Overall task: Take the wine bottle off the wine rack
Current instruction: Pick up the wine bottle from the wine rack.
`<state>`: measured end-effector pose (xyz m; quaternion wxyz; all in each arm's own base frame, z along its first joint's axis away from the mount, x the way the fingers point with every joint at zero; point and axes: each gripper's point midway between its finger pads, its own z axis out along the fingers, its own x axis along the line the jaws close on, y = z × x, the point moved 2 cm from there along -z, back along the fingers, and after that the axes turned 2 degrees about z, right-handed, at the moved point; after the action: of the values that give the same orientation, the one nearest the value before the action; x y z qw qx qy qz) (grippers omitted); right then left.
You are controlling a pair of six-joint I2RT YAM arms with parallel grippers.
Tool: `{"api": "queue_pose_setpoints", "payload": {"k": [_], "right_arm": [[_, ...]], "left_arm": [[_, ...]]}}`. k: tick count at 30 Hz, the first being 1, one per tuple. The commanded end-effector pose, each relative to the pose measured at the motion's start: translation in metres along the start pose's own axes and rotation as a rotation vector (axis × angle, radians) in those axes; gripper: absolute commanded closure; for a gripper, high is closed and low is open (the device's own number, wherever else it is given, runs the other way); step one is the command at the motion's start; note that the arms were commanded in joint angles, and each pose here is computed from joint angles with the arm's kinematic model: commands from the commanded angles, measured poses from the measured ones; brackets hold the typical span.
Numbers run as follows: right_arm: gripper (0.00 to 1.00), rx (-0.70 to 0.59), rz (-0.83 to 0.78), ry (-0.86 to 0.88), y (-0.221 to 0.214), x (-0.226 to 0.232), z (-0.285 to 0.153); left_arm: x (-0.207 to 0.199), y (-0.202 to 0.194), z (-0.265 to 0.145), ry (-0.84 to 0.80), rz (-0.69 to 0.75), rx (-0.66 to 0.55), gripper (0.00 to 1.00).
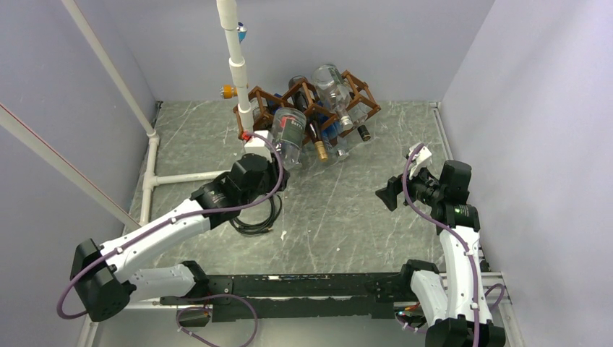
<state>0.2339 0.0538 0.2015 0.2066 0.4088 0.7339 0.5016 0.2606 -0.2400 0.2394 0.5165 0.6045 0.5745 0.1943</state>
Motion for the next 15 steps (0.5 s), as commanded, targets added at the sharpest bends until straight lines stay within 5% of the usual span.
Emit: {"api": "queue_pose_setpoints", "payload": {"k": [1,15], "right_arm": [[0.0,-0.023,-0.028,-0.011,0.006,-0.003,0.001],[0.0,-0.01,-0.024,-0.009,0.002,-0.005,0.003]], "left_arm": [[-0.048,0.081,-0.04,-0.229,-0.125,-0.283,1.0],[-0.052,0.042,-0.065,-0.345,-0.089,-0.191,1.0]]}}
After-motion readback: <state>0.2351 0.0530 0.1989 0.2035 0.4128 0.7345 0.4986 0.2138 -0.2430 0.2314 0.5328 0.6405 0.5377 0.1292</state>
